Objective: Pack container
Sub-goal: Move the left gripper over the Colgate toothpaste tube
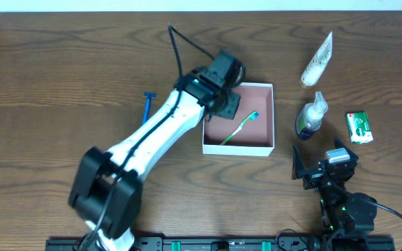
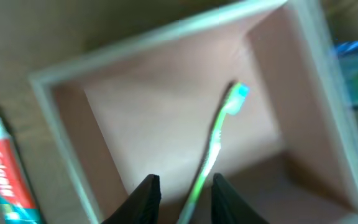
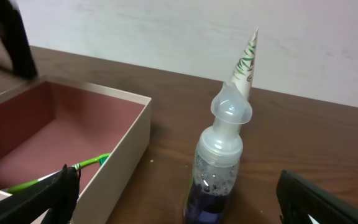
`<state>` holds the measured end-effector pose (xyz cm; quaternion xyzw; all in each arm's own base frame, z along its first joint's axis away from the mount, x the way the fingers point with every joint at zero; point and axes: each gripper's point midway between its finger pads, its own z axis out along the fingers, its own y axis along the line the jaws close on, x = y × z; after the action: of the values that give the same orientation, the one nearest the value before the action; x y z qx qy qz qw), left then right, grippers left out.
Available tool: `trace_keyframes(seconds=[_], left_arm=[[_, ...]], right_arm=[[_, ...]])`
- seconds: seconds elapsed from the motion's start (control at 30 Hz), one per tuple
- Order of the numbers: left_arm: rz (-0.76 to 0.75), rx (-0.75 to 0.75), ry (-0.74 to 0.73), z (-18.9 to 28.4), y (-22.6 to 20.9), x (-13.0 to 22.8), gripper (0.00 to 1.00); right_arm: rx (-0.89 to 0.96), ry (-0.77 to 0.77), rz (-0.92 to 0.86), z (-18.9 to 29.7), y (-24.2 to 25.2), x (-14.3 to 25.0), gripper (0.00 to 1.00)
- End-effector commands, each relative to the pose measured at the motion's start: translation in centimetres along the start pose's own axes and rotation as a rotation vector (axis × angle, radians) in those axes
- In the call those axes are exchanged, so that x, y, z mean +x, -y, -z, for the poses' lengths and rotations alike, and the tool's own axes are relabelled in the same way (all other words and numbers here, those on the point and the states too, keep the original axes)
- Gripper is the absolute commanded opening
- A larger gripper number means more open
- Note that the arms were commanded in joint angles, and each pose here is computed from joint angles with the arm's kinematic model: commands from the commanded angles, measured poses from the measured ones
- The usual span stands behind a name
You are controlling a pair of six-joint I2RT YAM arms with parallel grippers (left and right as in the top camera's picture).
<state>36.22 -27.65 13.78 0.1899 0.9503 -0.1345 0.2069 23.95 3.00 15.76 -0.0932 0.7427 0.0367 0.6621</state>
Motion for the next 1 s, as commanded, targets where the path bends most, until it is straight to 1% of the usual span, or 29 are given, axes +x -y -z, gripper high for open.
trace_keyframes(seconds=[0.0,0.1,0.13,0.17,0.2,0.3,0.37,0.43,0.53,0.77,0.97], left_arm=[[-0.035,-0.01,0.156,6.4,0.1,-3.2,0.3],[0.002,-0.104,0.197,9.7,-2.7,-3.2,0.3],[0.017,-0.131,0.198,10.5,-3.7,-3.0,0.33],[0.037,-0.156,0.195,11.3,-4.8,-2.7,0.39],[0.057,-0.173,0.187,11.8,-5.8,-2.3,0.43],[0.128,-0.224,0.138,12.3,-9.3,-1.0,0.44],[0.173,-0.251,0.098,11.7,-11.4,0.0,0.44],[0.203,-0.243,0.058,10.7,-12.5,0.9,0.44],[0.199,-0.198,-0.012,8.6,-13.2,2.0,0.44],[0.236,-0.219,-0.144,3.6,-15.5,3.7,0.44],[0.227,-0.225,-0.199,0.5,-16.6,4.5,0.44]], right_arm=[[0.004,0.002,0.009,0.0,0.1,0.1,0.99],[0.004,0.001,0.009,0.0,0.1,0.1,0.99],[0.004,0.001,0.009,0.0,0.1,0.1,0.99],[0.004,0.001,0.009,0.0,0.1,0.1,0.99],[0.004,0.001,0.009,0.0,0.1,0.1,0.99],[0.004,0.001,0.009,0.0,0.1,0.1,0.99],[0.004,0.002,0.009,0.0,0.1,0.1,0.99],[0.004,0.001,0.009,0.0,0.1,0.1,0.99],[0.004,0.002,0.009,0.0,0.1,0.1,0.99],[0.004,0.001,0.009,0.0,0.1,0.1,0.99],[0.004,0.002,0.009,0.0,0.1,0.1,0.99]])
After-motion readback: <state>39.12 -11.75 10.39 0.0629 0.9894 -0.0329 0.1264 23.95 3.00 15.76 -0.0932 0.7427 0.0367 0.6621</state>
